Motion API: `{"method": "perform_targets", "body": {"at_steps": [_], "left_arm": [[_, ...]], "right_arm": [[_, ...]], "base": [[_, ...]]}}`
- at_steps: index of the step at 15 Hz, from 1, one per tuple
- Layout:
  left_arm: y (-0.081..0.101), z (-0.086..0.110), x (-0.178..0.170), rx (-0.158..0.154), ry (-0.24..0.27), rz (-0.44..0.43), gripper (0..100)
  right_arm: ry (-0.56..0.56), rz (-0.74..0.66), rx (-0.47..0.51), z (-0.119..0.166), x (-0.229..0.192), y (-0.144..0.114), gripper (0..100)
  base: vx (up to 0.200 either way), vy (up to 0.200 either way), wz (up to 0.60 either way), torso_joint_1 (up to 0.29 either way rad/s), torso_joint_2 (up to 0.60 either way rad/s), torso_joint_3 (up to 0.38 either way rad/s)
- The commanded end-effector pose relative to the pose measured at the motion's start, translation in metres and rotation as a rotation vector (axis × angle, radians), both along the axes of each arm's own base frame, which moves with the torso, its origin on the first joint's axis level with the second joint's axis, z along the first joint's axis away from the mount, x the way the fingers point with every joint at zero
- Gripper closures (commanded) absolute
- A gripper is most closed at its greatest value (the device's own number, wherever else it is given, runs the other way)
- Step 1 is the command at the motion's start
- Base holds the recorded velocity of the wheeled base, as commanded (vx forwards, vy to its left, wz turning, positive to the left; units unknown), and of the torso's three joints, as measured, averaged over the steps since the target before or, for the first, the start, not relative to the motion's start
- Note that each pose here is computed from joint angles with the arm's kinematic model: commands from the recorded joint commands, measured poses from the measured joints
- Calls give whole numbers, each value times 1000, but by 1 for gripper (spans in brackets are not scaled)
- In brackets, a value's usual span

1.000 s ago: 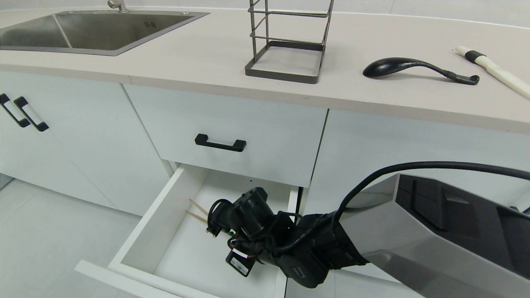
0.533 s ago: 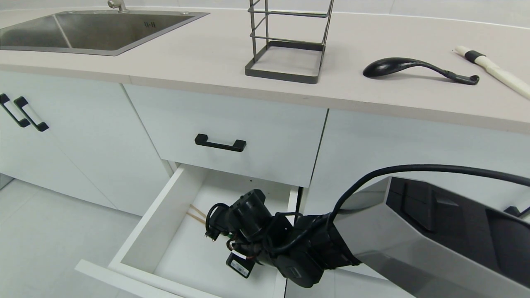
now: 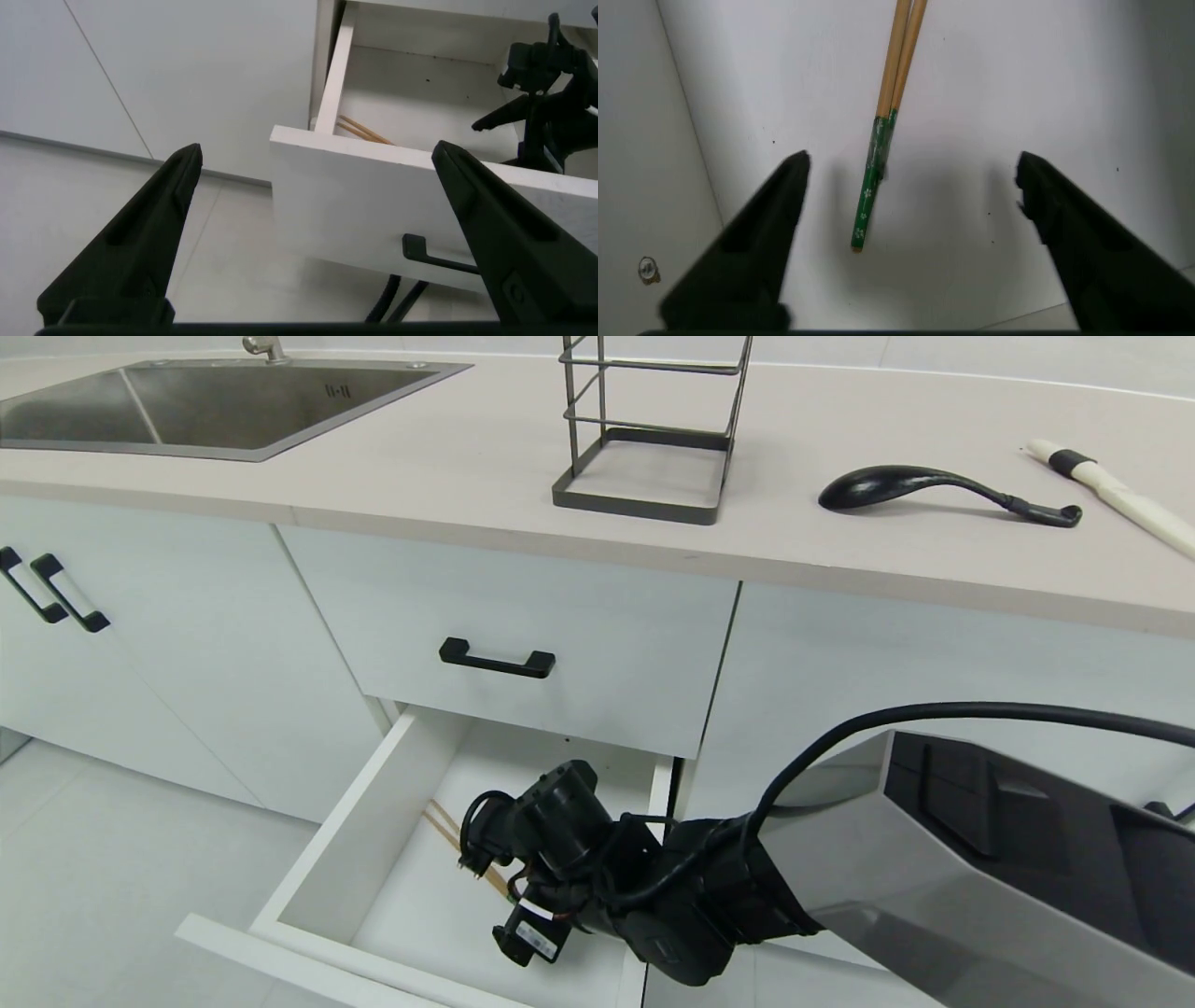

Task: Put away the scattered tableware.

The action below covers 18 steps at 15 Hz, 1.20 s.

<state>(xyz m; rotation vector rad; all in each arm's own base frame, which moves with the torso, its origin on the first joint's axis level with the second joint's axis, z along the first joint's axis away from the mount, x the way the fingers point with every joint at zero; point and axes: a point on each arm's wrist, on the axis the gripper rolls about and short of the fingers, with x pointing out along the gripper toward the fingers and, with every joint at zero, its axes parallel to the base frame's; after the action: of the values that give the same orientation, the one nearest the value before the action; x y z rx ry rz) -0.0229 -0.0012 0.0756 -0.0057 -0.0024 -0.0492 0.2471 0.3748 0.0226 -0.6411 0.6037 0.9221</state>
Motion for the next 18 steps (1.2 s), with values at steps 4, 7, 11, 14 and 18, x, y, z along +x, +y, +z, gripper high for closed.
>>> {"method": "perform_targets", "body": {"at_steps": [4, 7, 11, 14, 18], "left_arm": [[0, 0, 0, 0, 1, 0, 0], [0, 0, 0, 0, 1, 0, 0], [0, 0, 0, 0, 1, 0, 0], [0, 0, 0, 0, 1, 0, 0], [0, 0, 0, 0, 1, 0, 0]], "right_arm": [[-22, 49, 45, 33, -28, 1, 0], [-12, 67, 82, 50, -50, -1, 0], [-15, 101, 119, 61, -73, -5, 0], [-28, 95, 149, 68, -74, -11, 0], [-34, 77, 209, 86, -81, -25, 0]], "base": [[0, 0, 0, 0, 0, 0], [0, 0, 0, 0, 0, 0], [0, 0, 0, 0, 0, 0], [0, 0, 0, 0, 0, 0], [0, 0, 0, 0, 0, 0]]}}
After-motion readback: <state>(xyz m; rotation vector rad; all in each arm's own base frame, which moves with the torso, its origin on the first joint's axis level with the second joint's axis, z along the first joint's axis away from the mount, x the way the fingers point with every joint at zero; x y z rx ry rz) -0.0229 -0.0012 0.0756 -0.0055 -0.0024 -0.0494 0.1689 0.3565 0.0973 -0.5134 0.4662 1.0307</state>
